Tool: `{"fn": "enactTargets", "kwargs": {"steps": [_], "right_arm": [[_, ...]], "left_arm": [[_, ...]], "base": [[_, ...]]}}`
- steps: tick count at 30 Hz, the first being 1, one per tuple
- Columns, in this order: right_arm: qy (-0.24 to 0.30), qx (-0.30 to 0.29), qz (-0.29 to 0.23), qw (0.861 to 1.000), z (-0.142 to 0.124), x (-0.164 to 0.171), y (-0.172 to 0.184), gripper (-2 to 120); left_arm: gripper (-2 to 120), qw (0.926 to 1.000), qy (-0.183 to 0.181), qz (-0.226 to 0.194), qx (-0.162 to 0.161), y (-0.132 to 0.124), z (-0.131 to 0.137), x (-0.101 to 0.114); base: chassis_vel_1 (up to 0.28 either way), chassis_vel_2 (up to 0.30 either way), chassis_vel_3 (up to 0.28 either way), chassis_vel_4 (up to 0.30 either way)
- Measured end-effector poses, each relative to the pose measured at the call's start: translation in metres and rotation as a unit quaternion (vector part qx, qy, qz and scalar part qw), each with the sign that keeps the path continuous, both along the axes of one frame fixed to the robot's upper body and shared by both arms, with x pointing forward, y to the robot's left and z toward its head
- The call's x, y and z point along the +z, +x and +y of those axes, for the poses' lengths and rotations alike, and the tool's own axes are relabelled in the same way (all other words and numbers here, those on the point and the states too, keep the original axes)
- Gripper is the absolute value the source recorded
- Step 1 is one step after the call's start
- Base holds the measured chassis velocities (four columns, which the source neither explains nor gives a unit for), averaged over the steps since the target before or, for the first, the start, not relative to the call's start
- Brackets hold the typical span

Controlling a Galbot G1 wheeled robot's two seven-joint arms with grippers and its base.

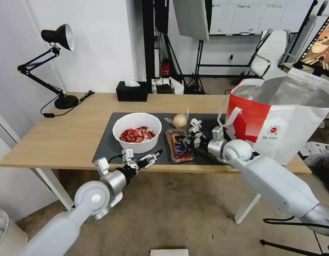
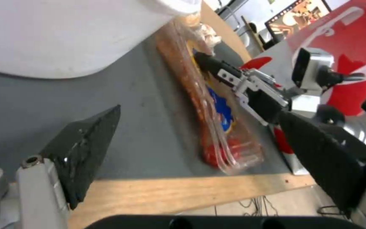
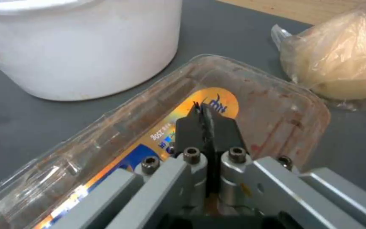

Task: Pick up the trash from the table and place it into the takeout bag.

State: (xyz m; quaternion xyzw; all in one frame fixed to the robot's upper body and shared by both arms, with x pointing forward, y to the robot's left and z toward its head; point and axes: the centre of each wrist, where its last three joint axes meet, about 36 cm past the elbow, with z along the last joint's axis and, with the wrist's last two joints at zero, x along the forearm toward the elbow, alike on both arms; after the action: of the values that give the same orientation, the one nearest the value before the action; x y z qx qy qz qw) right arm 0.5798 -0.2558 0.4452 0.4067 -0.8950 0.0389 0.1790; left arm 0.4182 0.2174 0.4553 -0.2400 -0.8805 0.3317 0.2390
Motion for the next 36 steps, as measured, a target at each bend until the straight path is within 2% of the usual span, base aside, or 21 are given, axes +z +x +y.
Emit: {"fn": "enactTargets", "kwargs": {"steps": [13,19,22,30,32,36], "right_arm": [[0.008,-0.001,0.004,1.000,-0.001,-0.001,-0.005,0],[0.011,-0.002,0.006,1.000,0.000,-0.001,-0.005,0],[0.012,-0.003,0.007,1.000,0.002,-0.002,-0.006,0],[0.015,-0.002,0.010,1.000,0.003,-0.004,-0.010,0],[0.015,-0.003,0.010,1.000,0.003,-0.005,-0.011,0],[0.017,-0.003,0.010,1.000,0.004,-0.004,-0.012,0]], "left_arm": [[100,0.9996,-0.016,0.012,-0.017,0.024,-0.032,0.002],[100,0.9995,-0.002,0.022,-0.024,0.035,-0.043,-0.003],[100,0.9990,0.009,0.034,-0.026,0.039,-0.058,-0.006],[100,0.9989,0.012,0.039,-0.022,0.046,-0.065,-0.010],[97,0.9989,0.014,0.040,-0.021,0.047,-0.067,-0.011],[83,0.9987,0.017,0.045,-0.019,0.050,-0.068,-0.014]], "base": [[0.000,0.000,0.000,0.000],[0.000,0.000,0.000,0.000],[0.000,0.000,0.000,0.000],[0.000,0.000,0.000,0.000],[0.000,0.000,0.000,0.000],[0.000,0.000,0.000,0.000]]}}
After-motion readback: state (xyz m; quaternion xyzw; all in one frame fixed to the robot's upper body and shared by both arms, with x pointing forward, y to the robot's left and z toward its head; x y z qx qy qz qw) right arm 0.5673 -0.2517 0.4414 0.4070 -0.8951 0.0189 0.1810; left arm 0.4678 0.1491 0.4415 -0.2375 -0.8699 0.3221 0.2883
